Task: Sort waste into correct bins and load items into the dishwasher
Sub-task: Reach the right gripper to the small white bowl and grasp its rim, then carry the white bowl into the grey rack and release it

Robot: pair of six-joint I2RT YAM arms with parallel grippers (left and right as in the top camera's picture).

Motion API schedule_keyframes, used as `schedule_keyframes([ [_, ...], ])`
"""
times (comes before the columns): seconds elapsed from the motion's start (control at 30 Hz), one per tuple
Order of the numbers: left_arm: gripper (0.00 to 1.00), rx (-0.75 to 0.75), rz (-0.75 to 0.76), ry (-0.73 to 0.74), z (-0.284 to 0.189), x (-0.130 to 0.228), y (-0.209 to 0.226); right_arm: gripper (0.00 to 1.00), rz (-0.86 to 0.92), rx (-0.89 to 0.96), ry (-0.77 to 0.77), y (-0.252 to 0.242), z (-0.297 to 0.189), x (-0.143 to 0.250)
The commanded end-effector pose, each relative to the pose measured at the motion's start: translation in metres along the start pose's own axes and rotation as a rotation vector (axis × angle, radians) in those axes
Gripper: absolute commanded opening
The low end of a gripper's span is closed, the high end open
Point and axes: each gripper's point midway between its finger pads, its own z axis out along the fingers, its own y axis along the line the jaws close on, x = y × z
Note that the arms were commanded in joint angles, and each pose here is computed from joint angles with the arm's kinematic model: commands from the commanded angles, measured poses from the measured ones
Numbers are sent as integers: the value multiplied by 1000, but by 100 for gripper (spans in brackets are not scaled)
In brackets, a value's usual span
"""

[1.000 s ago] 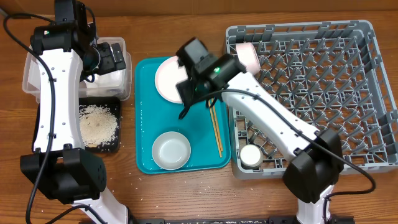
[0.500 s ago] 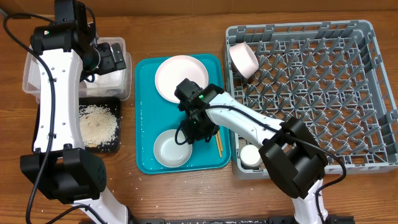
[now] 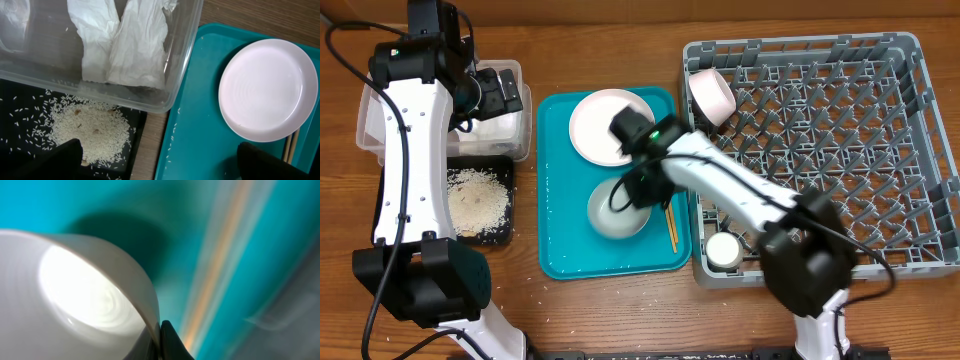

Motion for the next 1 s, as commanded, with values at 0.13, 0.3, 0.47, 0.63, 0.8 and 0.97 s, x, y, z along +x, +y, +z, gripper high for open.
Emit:
schedule_keyframes([
  [0.13, 100, 6, 15, -23, -6, -5, -2, 4, 425, 474, -587, -128, -208, -11],
  [0.3, 100, 6, 15, -23, -6, -5, -2, 4, 554, 606, -637, -165, -241, 21],
  [0.47, 100, 6, 15, -23, -6, -5, -2, 4, 509, 858, -594, -189, -219, 22],
  [0.63, 100, 6, 15, -23, -6, -5, -2, 4, 390, 1135, -530, -202, -180, 10],
  [0.8, 100, 6, 15, -23, -6, -5, -2, 4, 281, 1258, -481, -201, -155, -3],
  [0.97, 100, 6, 15, -23, -6, -5, -2, 4, 220, 1270, -407, -196, -135, -1],
])
